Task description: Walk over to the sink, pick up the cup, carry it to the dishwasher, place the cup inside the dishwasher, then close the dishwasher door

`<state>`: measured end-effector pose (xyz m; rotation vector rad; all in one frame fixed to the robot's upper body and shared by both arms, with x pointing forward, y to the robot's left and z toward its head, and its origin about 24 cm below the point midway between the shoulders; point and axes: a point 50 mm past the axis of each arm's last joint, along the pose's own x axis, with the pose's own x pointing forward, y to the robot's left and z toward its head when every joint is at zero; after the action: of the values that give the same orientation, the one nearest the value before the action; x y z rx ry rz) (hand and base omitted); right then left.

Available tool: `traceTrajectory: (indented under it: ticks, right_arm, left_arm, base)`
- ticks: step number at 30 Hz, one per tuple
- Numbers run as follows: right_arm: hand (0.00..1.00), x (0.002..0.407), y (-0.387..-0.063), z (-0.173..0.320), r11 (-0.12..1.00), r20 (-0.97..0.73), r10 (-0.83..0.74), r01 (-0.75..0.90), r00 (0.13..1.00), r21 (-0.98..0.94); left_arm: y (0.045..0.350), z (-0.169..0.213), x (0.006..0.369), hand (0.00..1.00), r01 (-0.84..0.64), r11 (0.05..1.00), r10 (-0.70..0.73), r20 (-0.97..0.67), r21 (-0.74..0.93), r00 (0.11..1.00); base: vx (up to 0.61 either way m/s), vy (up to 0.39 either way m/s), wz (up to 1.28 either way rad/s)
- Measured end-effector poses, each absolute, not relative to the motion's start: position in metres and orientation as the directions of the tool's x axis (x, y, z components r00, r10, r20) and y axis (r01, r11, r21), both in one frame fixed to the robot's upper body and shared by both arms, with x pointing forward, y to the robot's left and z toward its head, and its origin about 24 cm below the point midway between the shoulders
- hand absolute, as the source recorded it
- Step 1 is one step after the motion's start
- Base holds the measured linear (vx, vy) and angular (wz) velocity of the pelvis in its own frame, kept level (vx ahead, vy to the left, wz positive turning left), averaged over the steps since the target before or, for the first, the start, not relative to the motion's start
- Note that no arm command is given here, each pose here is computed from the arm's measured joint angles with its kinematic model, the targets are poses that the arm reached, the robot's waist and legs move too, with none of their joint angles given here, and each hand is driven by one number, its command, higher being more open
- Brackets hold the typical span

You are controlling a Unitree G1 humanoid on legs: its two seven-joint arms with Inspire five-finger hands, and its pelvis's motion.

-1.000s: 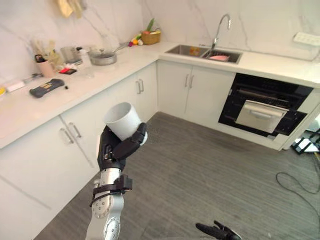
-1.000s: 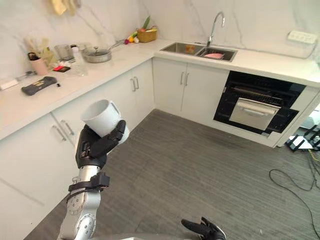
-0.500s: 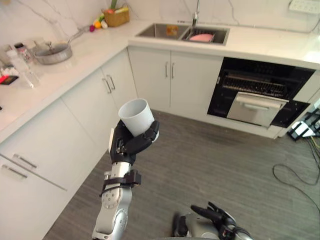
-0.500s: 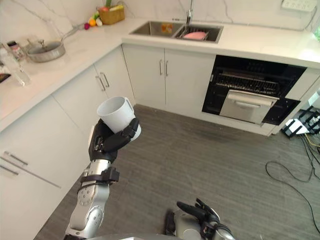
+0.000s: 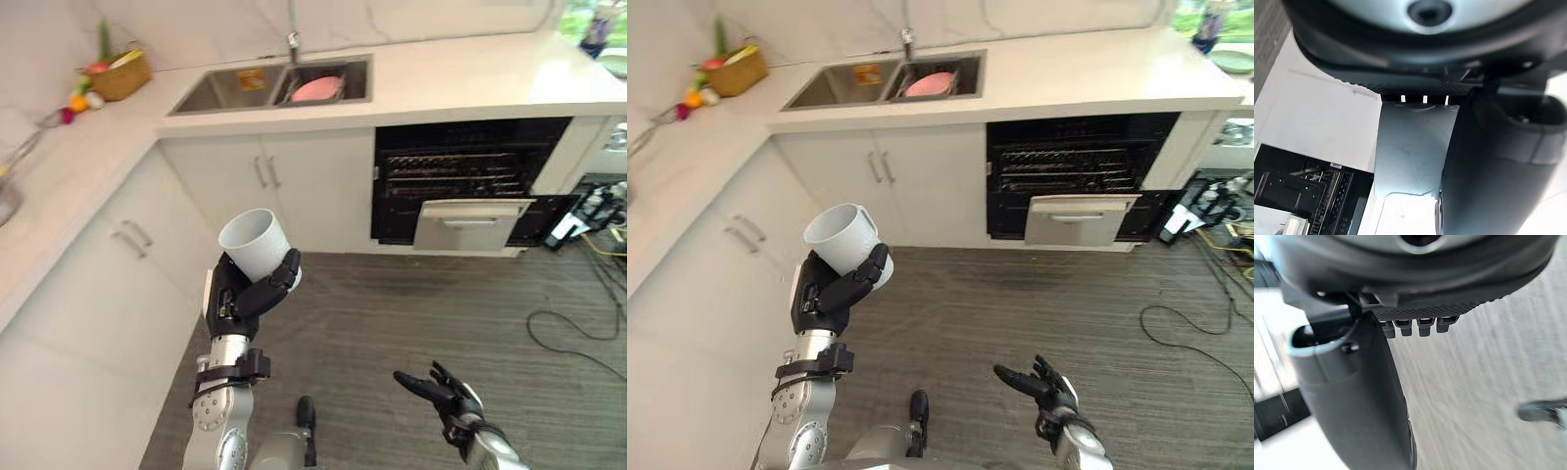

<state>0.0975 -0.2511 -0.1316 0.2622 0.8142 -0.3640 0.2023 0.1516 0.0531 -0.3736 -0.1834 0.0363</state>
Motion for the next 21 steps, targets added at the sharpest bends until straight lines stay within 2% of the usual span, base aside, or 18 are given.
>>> traceTrajectory:
  ticks: [3,6,7,9,15,17,21]
  right_arm:
    - [1.00,0.058,-0.241,-0.142,0.868,-0.776,-0.248,0.489,0.580,0.089]
    - [1.00,0.037,-0.229,-0.145,0.863,-0.781,-0.252,0.497,0.571,0.085]
    - [1.00,0.038,-0.228,-0.144,0.871,-0.772,-0.246,0.483,0.587,0.089]
    - [1.00,0.060,-0.218,-0.137,0.895,-0.706,-0.212,0.425,0.675,0.137]
    - [1.00,0.098,-0.201,-0.113,0.920,-0.558,-0.165,0.330,0.813,0.210]
    - [1.00,0.104,-0.205,-0.110,0.928,-0.540,-0.164,0.315,0.826,0.199]
    - [1.00,0.105,-0.204,-0.101,0.915,-0.525,-0.213,0.357,0.824,0.189]
  left_arm:
    - [0.163,0.060,0.207,0.00,0.011,0.944,0.062,0.210,-0.330,0.976]
    - [0.169,0.061,0.208,0.00,-0.004,0.949,0.072,0.207,-0.315,0.976]
    - [0.168,0.062,0.208,0.00,-0.004,0.948,0.076,0.215,-0.319,0.974]
    - [0.171,0.069,0.212,0.00,-0.024,0.950,0.105,0.248,-0.311,0.963]
    - [0.176,0.062,0.201,0.00,-0.056,0.952,0.128,0.223,-0.302,0.967]
    - [0.177,0.050,0.193,0.00,-0.098,0.942,0.159,0.167,-0.322,0.973]
    - [0.165,0.052,0.193,0.00,-0.059,0.935,0.128,0.178,-0.350,0.976]
  base:
    - [0.43,0.141,-0.13]
    - [0.35,0.159,-0.10]
    - [0.47,0.096,-0.23]
    - [0.36,0.054,-0.27]
    - [0.37,-0.073,-0.31]
    - [0.41,-0.140,-0.46]
    - [0.29,-0.139,-0.02]
